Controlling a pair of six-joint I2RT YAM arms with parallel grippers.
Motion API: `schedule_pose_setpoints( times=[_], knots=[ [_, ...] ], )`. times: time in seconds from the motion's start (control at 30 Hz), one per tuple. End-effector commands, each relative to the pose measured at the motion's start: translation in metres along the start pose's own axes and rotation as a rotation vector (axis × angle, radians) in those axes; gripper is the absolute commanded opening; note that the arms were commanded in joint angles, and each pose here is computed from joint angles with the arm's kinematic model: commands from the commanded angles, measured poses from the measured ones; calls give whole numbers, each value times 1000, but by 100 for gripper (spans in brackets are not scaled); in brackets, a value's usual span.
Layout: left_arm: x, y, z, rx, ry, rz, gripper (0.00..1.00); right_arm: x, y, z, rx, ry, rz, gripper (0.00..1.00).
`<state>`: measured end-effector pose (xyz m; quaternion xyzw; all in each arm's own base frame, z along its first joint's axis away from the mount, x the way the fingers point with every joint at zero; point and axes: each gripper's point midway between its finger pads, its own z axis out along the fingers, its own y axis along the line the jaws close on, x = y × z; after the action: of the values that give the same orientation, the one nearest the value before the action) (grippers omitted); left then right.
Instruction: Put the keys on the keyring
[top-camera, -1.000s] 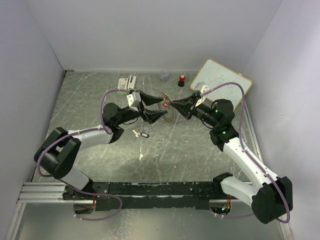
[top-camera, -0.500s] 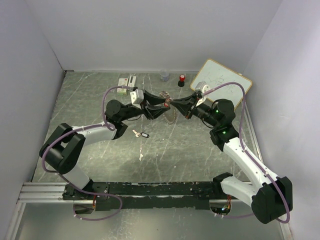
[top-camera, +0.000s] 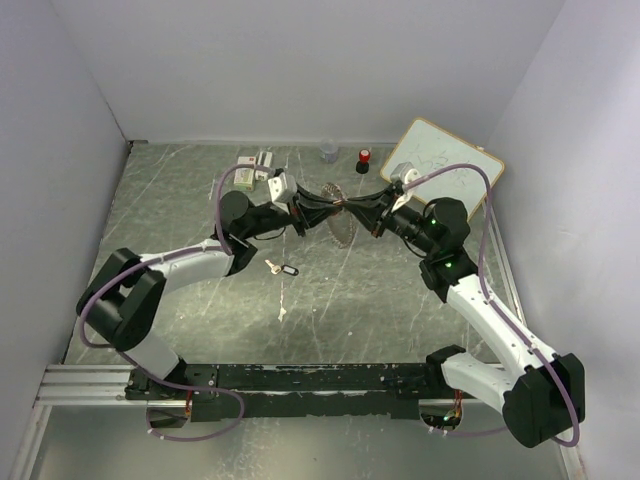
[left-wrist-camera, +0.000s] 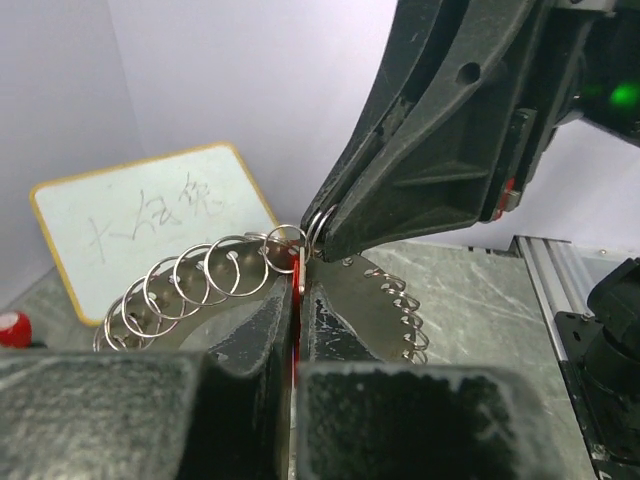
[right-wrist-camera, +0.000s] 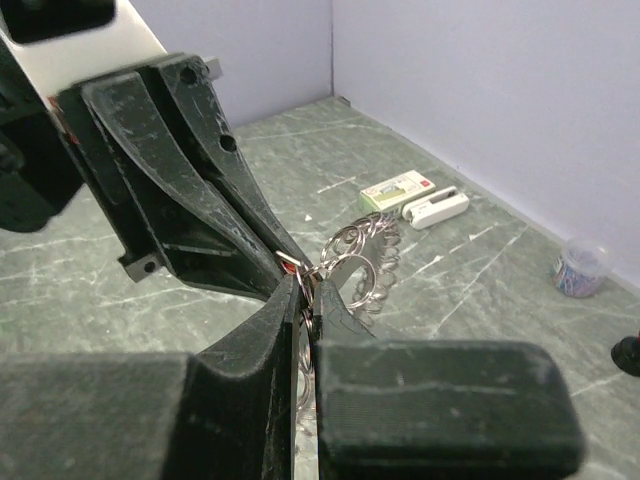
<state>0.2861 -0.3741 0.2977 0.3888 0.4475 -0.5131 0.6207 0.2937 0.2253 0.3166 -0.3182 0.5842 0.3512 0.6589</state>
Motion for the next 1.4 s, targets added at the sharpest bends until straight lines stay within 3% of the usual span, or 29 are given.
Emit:
schedule_pose_setpoints(
  times=[0.0,0.03,0.1,0.2,0.47,1.37],
  knots=[
    [-22,5,1,-85,78,61,7,-22,-16,-4,105,-32,-41,0],
    [-25,9,-1,-111,110,71,7,-21,-16,-7,119,-33,-39,9],
    [-30,17,-2,-150,176,102,6,-23,-17,-13,146,-53,-38,42],
    [-42,25,1,-168,250,135,7,-31,-21,-25,214,-105,-41,57],
    [-52,26,6,-127,354,160,7,-28,-28,-40,298,-90,-47,58],
    [-69,-18,6,202,343,240,7,-13,-41,-35,305,-10,-185,60]
  ],
)
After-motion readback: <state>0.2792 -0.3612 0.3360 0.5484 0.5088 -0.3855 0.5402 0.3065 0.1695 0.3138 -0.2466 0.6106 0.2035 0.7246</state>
